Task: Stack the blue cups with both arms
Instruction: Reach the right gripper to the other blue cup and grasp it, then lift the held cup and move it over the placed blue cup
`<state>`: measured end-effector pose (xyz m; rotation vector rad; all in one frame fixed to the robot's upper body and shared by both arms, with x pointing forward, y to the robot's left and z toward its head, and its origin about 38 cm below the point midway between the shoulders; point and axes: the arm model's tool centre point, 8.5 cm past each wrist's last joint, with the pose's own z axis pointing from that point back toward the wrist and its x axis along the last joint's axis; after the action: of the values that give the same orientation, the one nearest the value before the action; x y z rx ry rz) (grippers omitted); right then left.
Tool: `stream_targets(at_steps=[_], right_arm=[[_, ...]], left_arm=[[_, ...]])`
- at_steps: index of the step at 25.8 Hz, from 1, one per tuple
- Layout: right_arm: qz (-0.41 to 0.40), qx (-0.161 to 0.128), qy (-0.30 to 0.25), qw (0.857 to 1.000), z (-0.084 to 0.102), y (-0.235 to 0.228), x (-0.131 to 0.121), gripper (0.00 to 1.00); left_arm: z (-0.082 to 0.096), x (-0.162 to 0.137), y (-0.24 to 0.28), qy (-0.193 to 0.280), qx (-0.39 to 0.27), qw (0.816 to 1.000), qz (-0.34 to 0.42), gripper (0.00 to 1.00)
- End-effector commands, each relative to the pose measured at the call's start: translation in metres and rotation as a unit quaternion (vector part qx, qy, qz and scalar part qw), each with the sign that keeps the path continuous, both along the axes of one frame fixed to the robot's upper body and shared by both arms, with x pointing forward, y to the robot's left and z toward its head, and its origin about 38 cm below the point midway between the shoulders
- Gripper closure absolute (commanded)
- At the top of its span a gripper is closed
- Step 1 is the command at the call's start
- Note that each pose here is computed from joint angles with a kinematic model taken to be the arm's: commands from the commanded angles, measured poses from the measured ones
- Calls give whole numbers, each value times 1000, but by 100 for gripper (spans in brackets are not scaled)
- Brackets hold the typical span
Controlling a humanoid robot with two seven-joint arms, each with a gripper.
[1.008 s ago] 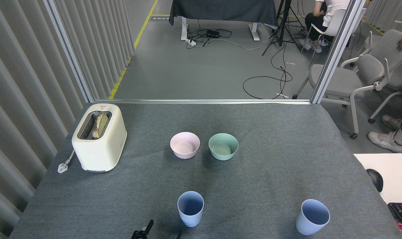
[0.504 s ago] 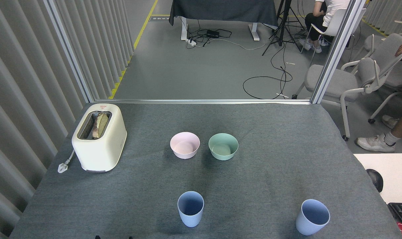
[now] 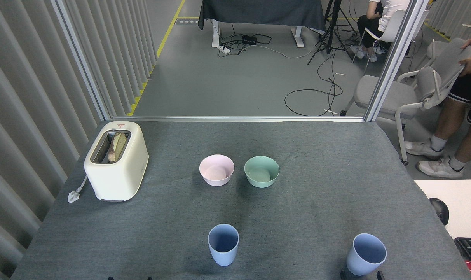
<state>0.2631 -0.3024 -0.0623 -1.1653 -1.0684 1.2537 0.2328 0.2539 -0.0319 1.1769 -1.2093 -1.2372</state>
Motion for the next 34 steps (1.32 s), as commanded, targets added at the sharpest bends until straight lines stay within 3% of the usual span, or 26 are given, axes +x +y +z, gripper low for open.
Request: stream_targets(at_steps=[1,21,24,31,33,34], right_arm=[[-5,-2,-3,1000,1,-2,8,0],[-13,-12,-18,1000,10,-12,24,0],[-15,-24,-26,999,16,-19,38,0],[-9,-22,-27,999,17,-15,54,0],[-9,-23,-27,999,18,-15,55,2],[-7,-23,-27,999,17,-14,55,8]], left_arm=[[0,0,0,0,0,1000,1,0],[-1,0,-1,1,-1,1000,1,0],[-1,0,-1,1,-1,1000,0,0],[-2,0,0,2,0,1000,0,0],[-2,0,-1,3,-1,1000,1,0],[-3,-1,-1,4,0,1000,1,0]])
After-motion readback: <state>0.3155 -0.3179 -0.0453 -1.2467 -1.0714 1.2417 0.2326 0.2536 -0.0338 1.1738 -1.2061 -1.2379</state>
